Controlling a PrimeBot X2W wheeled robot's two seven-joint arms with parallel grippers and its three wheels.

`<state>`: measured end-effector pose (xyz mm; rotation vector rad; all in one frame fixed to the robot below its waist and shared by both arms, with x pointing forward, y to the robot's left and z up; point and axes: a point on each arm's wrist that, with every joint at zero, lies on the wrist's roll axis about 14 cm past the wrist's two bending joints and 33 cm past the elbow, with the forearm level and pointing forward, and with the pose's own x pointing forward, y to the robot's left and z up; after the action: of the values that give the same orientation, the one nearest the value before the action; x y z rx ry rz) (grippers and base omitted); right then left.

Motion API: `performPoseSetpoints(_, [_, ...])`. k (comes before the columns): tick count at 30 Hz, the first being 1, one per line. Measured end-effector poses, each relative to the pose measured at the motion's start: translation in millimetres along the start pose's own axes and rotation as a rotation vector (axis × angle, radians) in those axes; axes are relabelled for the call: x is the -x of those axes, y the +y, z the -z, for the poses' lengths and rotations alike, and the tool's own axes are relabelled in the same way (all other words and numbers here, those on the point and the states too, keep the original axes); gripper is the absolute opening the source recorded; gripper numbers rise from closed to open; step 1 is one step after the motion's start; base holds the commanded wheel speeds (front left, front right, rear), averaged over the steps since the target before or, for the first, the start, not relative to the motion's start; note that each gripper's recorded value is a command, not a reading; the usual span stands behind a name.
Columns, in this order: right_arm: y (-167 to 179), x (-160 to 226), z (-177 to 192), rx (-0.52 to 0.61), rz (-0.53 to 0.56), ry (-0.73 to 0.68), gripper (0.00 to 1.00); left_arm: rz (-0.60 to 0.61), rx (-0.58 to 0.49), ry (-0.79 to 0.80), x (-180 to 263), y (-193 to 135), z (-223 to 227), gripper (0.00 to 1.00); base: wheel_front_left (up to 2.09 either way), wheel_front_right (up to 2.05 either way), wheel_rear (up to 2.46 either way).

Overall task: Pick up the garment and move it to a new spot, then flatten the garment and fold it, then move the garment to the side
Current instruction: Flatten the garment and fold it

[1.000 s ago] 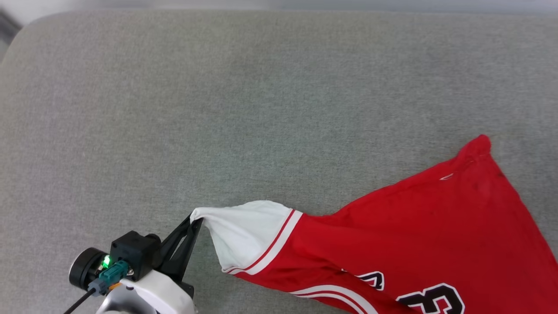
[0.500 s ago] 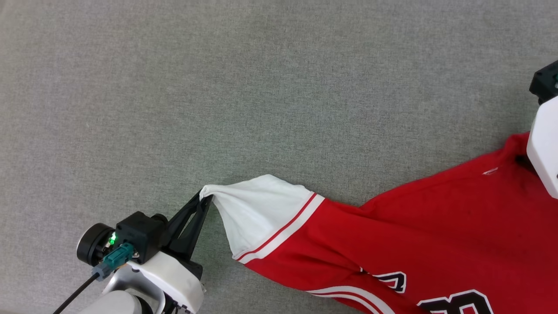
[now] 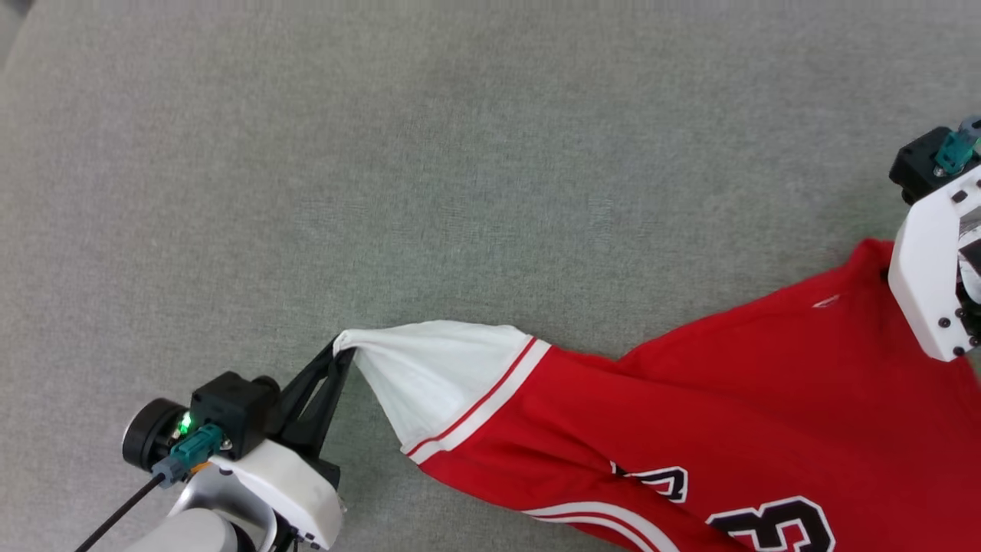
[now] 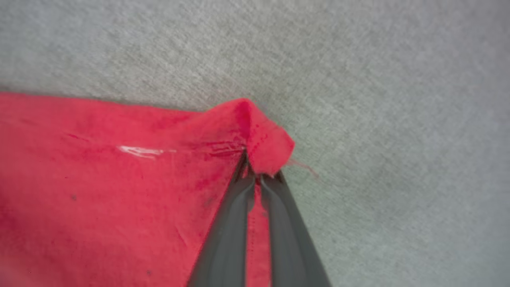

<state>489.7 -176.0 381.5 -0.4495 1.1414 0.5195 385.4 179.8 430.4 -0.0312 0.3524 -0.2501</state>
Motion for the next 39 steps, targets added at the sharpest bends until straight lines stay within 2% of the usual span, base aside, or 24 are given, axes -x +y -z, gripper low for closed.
performPoseSetpoints(5, [1, 41, -19, 0.023, 0.032, -0.148, 0.0, 0.025, -0.031, -0.042, 11, -4, -15, 0.0, 0.0, 0.0, 0.0])
performPoseSetpoints(8, [-5, 71, -28, 0.035, 0.071, -0.235, 0.0, 0.036, -0.064, -0.107, 11, -3, -39, 0.0, 0.0, 0.0, 0.0])
performPoseSetpoints(17, [-24, 158, -63, 0.061, 0.196, -0.529, 0.0, 0.103, -0.237, -0.349, 1, -11, -148, 0.0, 0.0, 0.0, 0.0])
performPoseSetpoints(24, [-42, 214, -111, 0.067, 0.291, -0.786, 0.0, 0.142, -0.382, -0.546, -14, -22, -248, 0.0, 0.0, 0.0, 0.0])
performPoseSetpoints(34, [-84, 256, -177, 0.069, 0.455, -0.987, 0.0, 0.167, -0.495, -0.685, -61, -30, -346, 0.0, 0.0, 0.0, 0.0])
performPoseSetpoints(39, [-105, 266, -212, 0.06, 0.51, -1.047, 0.0, 0.17, -0.502, -0.757, -86, -36, -390, 0.0, 0.0, 0.0, 0.0])
